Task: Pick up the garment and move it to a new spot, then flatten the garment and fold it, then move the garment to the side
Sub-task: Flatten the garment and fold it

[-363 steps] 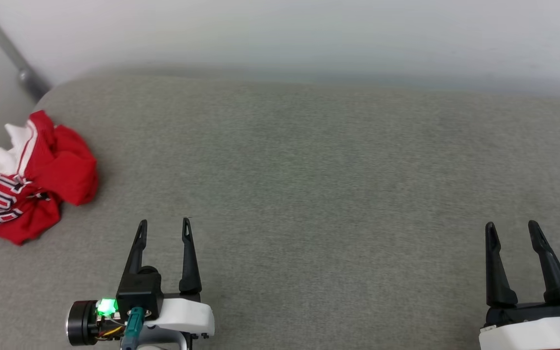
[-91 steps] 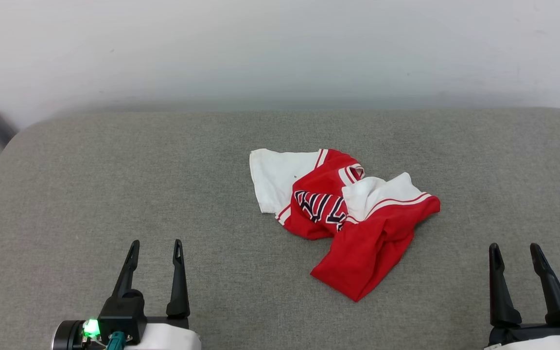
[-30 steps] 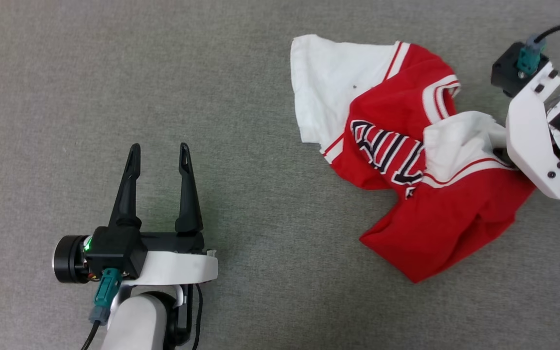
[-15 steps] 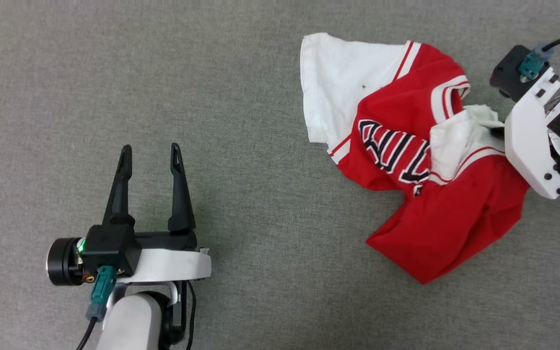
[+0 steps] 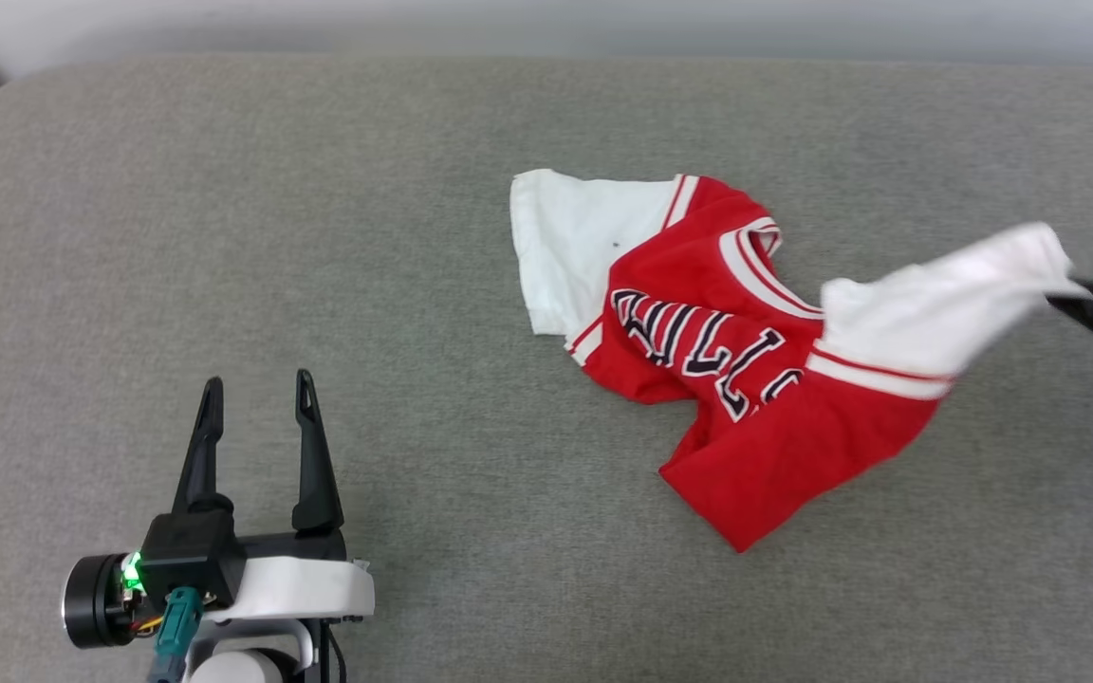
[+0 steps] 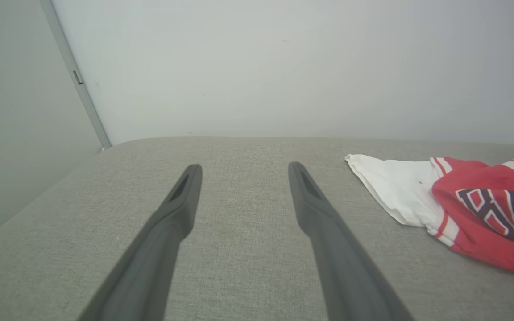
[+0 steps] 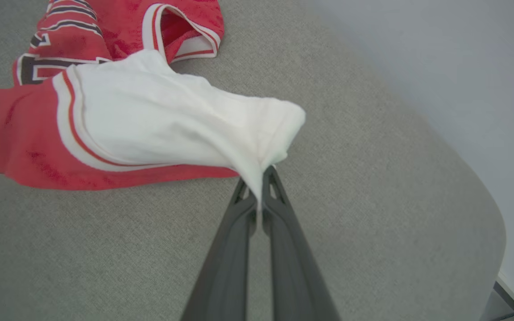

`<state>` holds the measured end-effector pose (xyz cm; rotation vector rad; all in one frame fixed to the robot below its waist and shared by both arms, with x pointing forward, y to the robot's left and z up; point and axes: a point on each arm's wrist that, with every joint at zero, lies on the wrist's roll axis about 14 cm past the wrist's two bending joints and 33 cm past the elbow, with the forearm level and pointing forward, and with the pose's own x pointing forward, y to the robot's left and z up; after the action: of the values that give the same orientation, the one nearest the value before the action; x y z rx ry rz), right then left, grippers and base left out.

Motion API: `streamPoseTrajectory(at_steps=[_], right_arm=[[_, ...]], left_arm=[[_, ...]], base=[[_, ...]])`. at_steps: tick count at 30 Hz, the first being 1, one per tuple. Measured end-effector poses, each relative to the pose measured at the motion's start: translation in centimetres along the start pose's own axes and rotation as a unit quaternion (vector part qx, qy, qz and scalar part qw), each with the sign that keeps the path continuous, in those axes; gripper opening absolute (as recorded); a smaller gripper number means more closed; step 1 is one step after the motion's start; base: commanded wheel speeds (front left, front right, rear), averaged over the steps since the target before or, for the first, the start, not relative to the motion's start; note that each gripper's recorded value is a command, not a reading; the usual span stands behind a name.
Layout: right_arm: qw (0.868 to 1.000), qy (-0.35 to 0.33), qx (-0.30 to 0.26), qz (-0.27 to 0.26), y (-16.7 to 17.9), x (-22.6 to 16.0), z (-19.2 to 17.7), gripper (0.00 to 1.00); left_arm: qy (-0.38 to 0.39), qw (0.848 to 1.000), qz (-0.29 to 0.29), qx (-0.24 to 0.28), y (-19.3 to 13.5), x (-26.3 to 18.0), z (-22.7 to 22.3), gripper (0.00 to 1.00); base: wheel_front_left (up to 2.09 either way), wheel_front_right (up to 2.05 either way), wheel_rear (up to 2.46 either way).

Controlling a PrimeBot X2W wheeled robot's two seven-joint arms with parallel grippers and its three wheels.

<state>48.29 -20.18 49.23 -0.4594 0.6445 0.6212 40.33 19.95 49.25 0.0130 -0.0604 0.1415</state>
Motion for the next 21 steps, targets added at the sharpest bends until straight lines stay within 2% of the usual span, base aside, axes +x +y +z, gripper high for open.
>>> streamPoseTrajectory(at_steps=[5,10,12,16,17,18,19,21], right_arm=[[0.994,0.082,0.076,-0.014,0.9,-3.4,-9.7,0.00],[0.973,0.167,0.157,-0.009,4.6,-4.8,-18.9,0.00],[0.968,0.180,0.177,-0.006,6.0,-4.6,-20.8,0.00],[0.965,0.172,0.195,-0.018,6.2,-4.2,-21.4,0.00],[0.966,0.164,0.200,-0.025,6.1,-4.2,-21.5,0.22],[0.966,0.154,0.205,-0.032,5.9,-4.2,-21.4,0.66],[0.967,0.140,0.208,-0.041,5.5,-4.2,-21.0,1.00],[0.972,0.106,0.203,-0.062,4.4,-4.4,-20.0,1.00]], left_arm=[[-0.003,1.000,-0.013,-0.006,-0.8,-0.3,0.2,1.00],[-0.002,1.000,-0.029,-0.007,-1.7,-0.1,0.1,1.00],[-0.001,0.999,-0.032,-0.006,-1.8,-0.1,0.0,1.00],[-0.002,0.999,-0.035,-0.005,-1.9,-0.1,0.1,1.00],[-0.004,0.999,-0.036,-0.004,-1.9,-0.1,0.2,1.00],[-0.005,0.999,-0.036,-0.004,-1.9,-0.1,0.3,1.00],[-0.006,0.999,-0.035,-0.003,-1.9,-0.2,0.4,1.00],[-0.005,0.999,-0.036,-0.002,-1.8,-0.6,0.4,1.00]], base=[[0.00,0.00,0.00],[0.00,0.00,0.00],[0.00,0.00,0.00],[0.00,0.00,0.00],[0.00,0.00,0.00],[0.00,0.00,0.00],[0.00,0.00,0.00],[0.00,0.00,0.00]])
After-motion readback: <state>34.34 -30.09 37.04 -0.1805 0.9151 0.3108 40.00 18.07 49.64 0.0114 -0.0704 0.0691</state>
